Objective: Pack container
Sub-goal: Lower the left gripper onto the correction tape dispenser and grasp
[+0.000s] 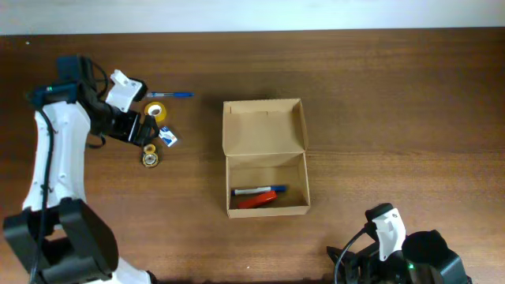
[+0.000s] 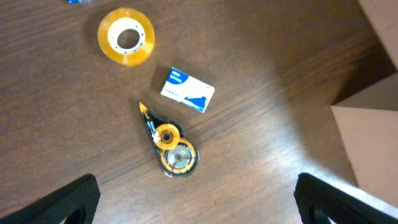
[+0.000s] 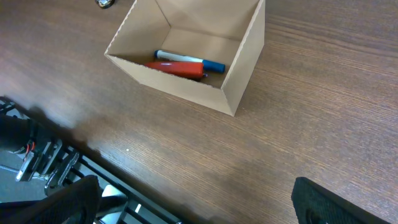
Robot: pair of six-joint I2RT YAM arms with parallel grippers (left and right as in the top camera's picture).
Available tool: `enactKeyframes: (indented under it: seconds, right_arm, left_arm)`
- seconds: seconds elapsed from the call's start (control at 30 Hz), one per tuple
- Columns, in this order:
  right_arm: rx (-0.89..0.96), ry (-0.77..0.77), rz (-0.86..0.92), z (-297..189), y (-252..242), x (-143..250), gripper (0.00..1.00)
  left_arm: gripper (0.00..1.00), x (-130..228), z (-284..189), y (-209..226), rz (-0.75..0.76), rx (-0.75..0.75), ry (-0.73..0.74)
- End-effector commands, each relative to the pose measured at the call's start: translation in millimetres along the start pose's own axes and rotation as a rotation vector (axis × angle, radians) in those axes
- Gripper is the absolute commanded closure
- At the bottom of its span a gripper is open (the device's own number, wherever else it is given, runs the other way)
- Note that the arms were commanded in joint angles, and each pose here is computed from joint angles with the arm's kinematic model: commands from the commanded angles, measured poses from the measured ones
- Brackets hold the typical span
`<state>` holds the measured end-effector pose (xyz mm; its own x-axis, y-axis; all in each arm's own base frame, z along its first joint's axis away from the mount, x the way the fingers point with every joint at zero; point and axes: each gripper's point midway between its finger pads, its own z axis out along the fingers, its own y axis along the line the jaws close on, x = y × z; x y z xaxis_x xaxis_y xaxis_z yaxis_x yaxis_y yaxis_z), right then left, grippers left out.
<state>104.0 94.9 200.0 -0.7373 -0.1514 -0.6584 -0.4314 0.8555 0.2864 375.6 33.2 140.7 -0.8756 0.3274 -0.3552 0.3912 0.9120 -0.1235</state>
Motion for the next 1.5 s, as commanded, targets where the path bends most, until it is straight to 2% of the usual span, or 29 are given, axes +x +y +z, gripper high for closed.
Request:
enactKeyframes:
  seconds: [0.0,0.17,0.3,0.47,0.7,1.03,1.13,1.33,1.47]
  right_arm:
    - [-0.009,0.009,-0.008,1.5,1.7,0.9,0.01]
    - [-0.009,0.009,-0.008,1.5,1.7,0.9,0.01]
    - [-0.009,0.009,-0.008,1.5,1.7,0.9,0.01]
    - [-0.009,0.009,-0.008,1.5,1.7,0.9,0.01]
    - [-0.009,0.009,-0.008,1.5,1.7,0.9,0.01]
    - [-0.009,0.009,-0.008,1.5,1.7,0.9,0.01]
    - [-0.009,0.009,-0.008,1.5,1.7,0.9,0.01]
    - [-0.009,0.009,-0.008,1.5,1.7,0.9,0.01]
    - [-0.009,0.009,-0.008,1.5,1.7,0.9,0.01]
  left_arm:
    - [0.0,1.8,-18.2,-2.4,-0.004,-0.057,-0.05]
    - [0.0,7.7,-5.7,0.5,-0.034,-0.061,-0.052]
    - [0.0,26.5,21.1,12.2,-0.118,-0.118,-0.016]
    - [0.0,43.6,48.9,12.0,-0.143,-0.118,-0.013]
    - [0.0,42.7,69.7,12.3,-0.123,-0.113,-0.083]
    - [0.0,35.0,70.6,17.3,-0.111,-0.131,-0.116]
    - [0.0,38.7,76.4,18.4,-0.115,-0.131,-0.096]
    - [0.0,52.4,93.5,28.5,-0.1,-0.243,0.018]
    - [0.03,49.7,102.7,33.7,-0.081,-0.283,0.029]
